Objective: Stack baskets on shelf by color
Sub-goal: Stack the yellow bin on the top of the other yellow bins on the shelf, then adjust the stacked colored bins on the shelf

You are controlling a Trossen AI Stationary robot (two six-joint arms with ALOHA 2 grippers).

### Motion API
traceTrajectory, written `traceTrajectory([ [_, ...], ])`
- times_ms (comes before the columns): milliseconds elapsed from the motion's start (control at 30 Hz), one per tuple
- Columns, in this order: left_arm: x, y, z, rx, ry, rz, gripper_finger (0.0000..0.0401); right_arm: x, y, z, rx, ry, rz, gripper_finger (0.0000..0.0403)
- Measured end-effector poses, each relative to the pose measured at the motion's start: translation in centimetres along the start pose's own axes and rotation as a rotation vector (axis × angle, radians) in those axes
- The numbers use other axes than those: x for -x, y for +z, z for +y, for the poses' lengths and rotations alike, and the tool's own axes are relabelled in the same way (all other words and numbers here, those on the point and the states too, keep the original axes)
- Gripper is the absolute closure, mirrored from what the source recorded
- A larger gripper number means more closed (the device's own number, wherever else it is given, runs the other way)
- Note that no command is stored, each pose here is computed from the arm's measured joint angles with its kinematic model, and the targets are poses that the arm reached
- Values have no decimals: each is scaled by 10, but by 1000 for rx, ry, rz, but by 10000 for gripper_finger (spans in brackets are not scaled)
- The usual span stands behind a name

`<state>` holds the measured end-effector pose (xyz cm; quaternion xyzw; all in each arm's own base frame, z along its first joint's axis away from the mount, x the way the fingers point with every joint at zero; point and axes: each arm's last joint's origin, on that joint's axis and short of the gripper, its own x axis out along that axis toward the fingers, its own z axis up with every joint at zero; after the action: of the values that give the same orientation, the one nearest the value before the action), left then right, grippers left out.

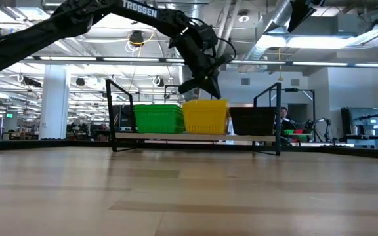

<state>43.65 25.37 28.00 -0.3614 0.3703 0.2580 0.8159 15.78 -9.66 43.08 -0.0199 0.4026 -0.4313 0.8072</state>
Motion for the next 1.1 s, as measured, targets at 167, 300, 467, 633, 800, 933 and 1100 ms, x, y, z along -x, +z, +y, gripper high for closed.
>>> traceTrajectory([
  [167, -5, 1, -4, -31, -25, -30, 401, 0, 0, 0, 0, 1, 0, 392],
  [300, 14, 9, -13, -50, -62, -109, 401, 0, -1, 0, 5, 1, 8, 392],
  [467, 40, 9, -20, -65, -62, -140, 401, 0, -3, 0, 15, 3, 29, 392],
  [633, 79, -5, -50, -168, -8, -199, 401, 0, -3, 0, 14, 3, 28, 392],
  [800, 88, -17, -60, -202, 136, -229, 401, 0, -3, 0, -13, 3, 27, 392],
  [933, 75, -21, -56, -143, 123, -153, 401, 0, -3, 0, -19, 3, 27, 392],
  [1100, 46, -31, -49, -111, 168, -29, 401, 0, -3, 0, -21, 6, 26, 392],
])
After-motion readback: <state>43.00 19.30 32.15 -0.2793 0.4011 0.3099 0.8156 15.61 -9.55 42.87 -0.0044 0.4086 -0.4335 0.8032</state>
